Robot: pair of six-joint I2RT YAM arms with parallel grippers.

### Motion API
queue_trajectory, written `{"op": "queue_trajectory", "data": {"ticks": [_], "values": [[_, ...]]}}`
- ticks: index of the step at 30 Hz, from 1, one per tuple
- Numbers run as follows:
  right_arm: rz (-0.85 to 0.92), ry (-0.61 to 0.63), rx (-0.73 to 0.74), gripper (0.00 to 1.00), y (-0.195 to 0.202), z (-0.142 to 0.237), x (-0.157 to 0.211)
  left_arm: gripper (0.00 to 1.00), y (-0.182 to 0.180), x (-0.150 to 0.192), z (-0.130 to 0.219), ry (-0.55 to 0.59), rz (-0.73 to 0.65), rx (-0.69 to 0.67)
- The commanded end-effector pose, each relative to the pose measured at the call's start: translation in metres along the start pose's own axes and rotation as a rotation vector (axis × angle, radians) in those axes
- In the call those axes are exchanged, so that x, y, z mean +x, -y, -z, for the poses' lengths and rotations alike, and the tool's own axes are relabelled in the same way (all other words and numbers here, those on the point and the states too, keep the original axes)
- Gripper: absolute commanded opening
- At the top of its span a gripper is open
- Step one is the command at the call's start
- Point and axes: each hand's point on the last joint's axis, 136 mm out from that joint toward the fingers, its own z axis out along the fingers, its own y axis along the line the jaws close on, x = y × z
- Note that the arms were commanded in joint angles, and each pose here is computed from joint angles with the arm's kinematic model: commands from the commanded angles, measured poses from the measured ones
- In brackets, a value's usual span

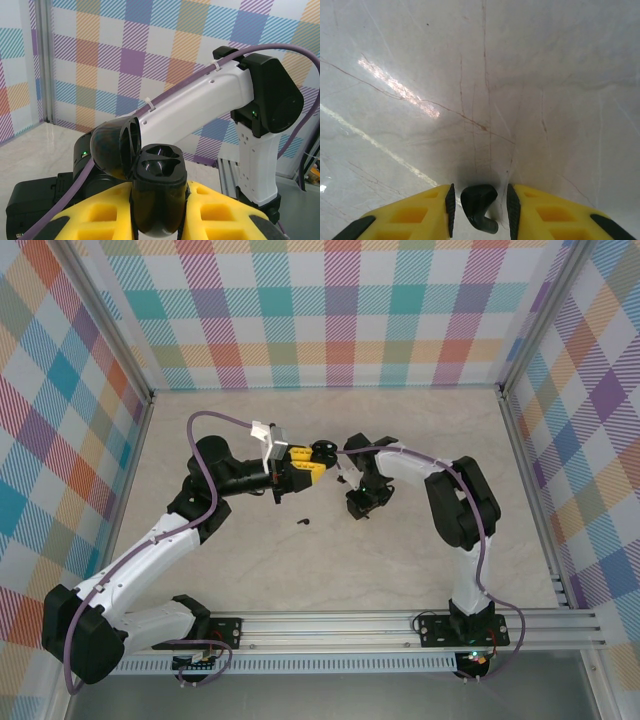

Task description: Insert wireless bluetooth earbuds into charging case

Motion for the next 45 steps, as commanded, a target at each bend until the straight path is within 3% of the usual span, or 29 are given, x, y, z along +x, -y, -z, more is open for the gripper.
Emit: {"op": "queue_trajectory", "data": {"ticks": [1, 13, 27, 34, 41, 45], "values": [[0.022, -0.03, 0.015, 0.34, 0.0, -0.004, 0.001, 0.17, 0.003, -0.01, 0.004, 0.029, -0.033, 0.001], [-0.017, -0.043, 0.056, 0.24, 0.003, -0.007, 0.003, 0.17, 0.004, -0.01, 0.005, 0.028, -0.033, 0.002], [-0.245, 0.107, -0.021, 0.18, 0.012, 0.018, -0.022, 0.17, 0.003, -0.007, 0.005, 0.025, -0.03, 0.001], [-0.333, 0.09, 0.019, 0.2, 0.027, 0.013, -0.019, 0.17, 0.003, -0.007, 0.005, 0.025, -0.03, 0.0], [-0.319, 0.044, 0.026, 0.32, 0.029, 0.005, -0.013, 0.17, 0.003, -0.007, 0.005, 0.024, -0.029, -0.001], [-0.295, 0.028, 0.038, 0.34, 0.03, 0.005, -0.009, 0.17, 0.003, -0.007, 0.005, 0.025, -0.031, -0.002]]}}
